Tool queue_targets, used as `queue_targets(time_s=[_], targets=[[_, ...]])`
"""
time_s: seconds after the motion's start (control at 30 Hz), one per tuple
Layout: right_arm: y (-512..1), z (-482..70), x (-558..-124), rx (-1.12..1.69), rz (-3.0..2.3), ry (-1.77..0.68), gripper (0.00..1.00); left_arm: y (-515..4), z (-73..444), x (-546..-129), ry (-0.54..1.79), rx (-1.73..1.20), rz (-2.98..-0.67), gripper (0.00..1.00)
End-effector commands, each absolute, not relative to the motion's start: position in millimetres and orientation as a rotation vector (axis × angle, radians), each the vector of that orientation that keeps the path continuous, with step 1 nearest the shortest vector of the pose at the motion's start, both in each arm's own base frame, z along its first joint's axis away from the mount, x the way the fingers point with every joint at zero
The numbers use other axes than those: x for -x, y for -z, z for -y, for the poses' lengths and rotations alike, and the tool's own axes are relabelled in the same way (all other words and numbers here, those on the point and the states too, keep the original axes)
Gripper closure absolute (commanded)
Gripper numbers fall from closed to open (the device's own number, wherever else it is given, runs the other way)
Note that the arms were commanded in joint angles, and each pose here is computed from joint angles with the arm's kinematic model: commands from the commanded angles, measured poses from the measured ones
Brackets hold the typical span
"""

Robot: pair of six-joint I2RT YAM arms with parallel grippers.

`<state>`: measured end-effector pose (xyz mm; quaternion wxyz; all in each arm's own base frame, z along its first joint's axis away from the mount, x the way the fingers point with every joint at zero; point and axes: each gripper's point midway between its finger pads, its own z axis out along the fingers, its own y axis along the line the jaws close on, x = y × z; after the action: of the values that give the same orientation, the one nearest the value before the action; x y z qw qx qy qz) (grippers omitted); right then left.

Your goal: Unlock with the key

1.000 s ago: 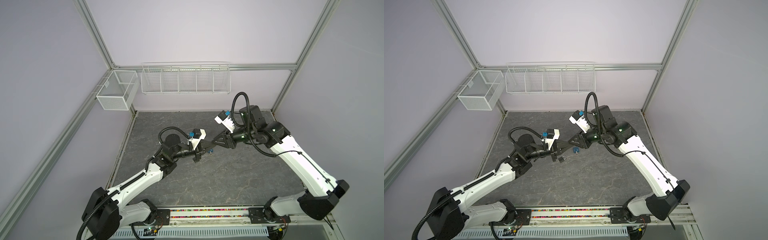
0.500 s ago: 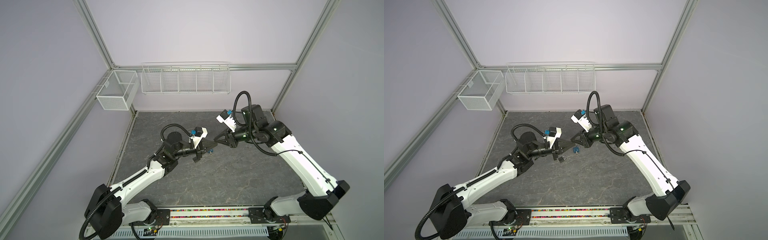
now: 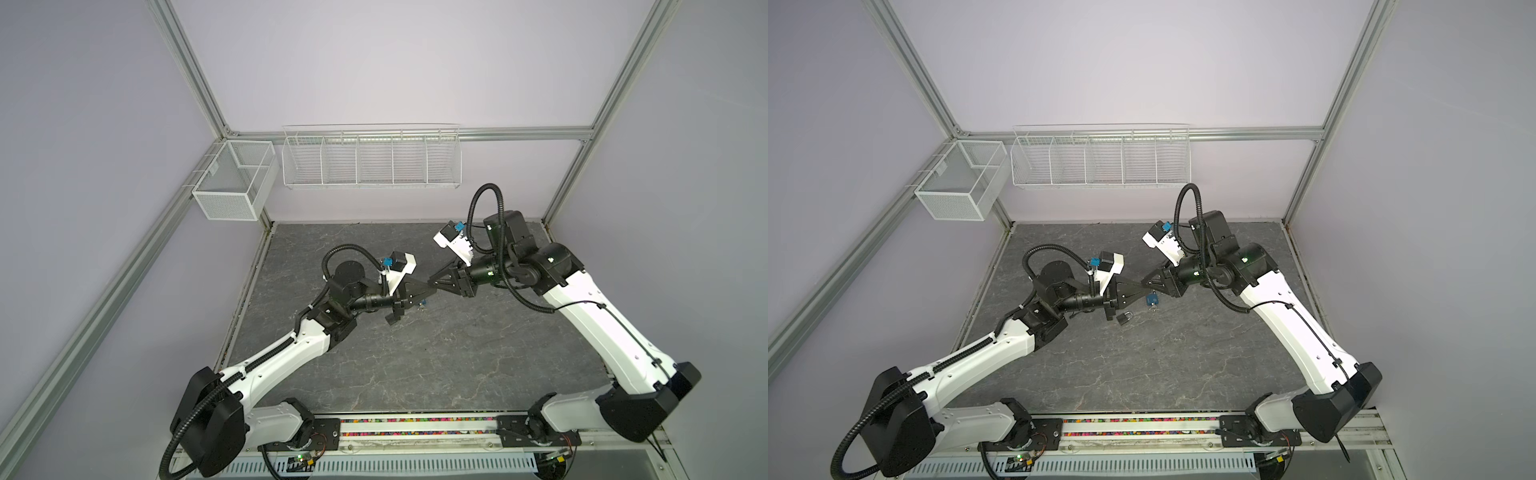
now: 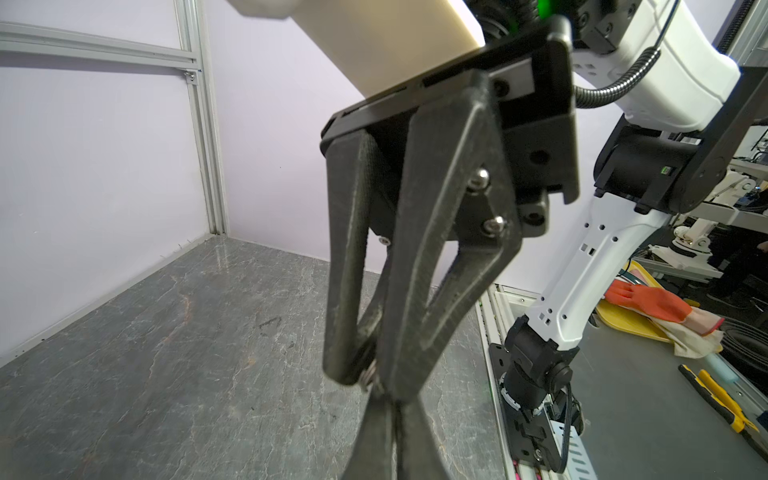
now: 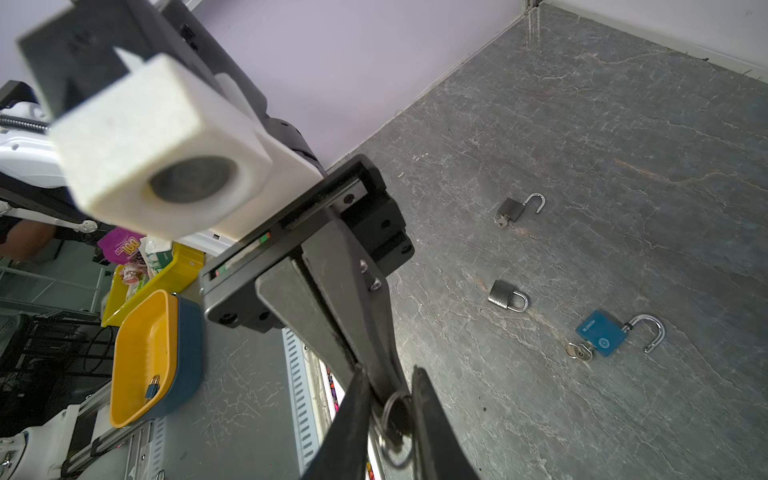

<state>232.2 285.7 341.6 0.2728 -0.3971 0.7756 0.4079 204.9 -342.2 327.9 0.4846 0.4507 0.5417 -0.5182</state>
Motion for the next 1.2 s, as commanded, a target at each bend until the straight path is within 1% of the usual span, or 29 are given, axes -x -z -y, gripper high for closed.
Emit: queue_targets(time_s=[0.0, 0.03, 0.2, 0.3, 0.53, 0.57, 0.6, 0.67, 0.73, 0.93, 1.07, 1.17], targets=[[-331, -282, -232, 1.091, -2.101, -1.096, 0.84, -361, 343, -196, 1.277, -1.135, -1.188, 1.0], [-333, -282, -231, 1.09, -2.094, -1.1, 0.84, -361, 343, -196, 1.278, -1.134, -1.19, 1.0], [-332, -280, -233, 1.081, -2.094, -1.102, 0.91, -365, 343, -198, 1.279, -1.125, -1.184, 1.0], [-333, -279, -233, 1.074, -2.093, -1.111, 0.93, -369, 342, -199, 1.288, -1.114, -1.175, 1.0], [-335, -279, -234, 1.069, -2.077, -1.118, 0.93, -373, 343, -200, 1.318, -1.117, -1.173, 1.0], [-334, -279, -234, 1.07, -2.077, -1.114, 0.91, -374, 343, -199, 1.321, -1.122, -1.168, 1.0], [-333, -278, -235, 1.068, -2.082, -1.106, 0.87, -375, 343, -199, 1.324, -1.123, -1.168, 1.0], [-332, -276, -236, 1.065, -2.084, -1.098, 0.83, -374, 344, -198, 1.328, -1.127, -1.167, 1.0], [-331, -275, -237, 1.062, -2.089, -1.094, 0.75, -375, 344, -198, 1.334, -1.135, -1.164, 1.0], [-329, -273, -239, 1.06, -2.093, -1.094, 0.76, -378, 344, -196, 1.346, -1.149, -1.158, 1.0], [-328, -275, -238, 1.065, -2.088, -1.123, 0.78, -380, 345, -195, 1.357, -1.158, -1.155, 1.0], [-326, -276, -238, 1.068, -2.094, -1.137, 0.83, -383, 345, -196, 1.356, -1.151, -1.154, 1.0]])
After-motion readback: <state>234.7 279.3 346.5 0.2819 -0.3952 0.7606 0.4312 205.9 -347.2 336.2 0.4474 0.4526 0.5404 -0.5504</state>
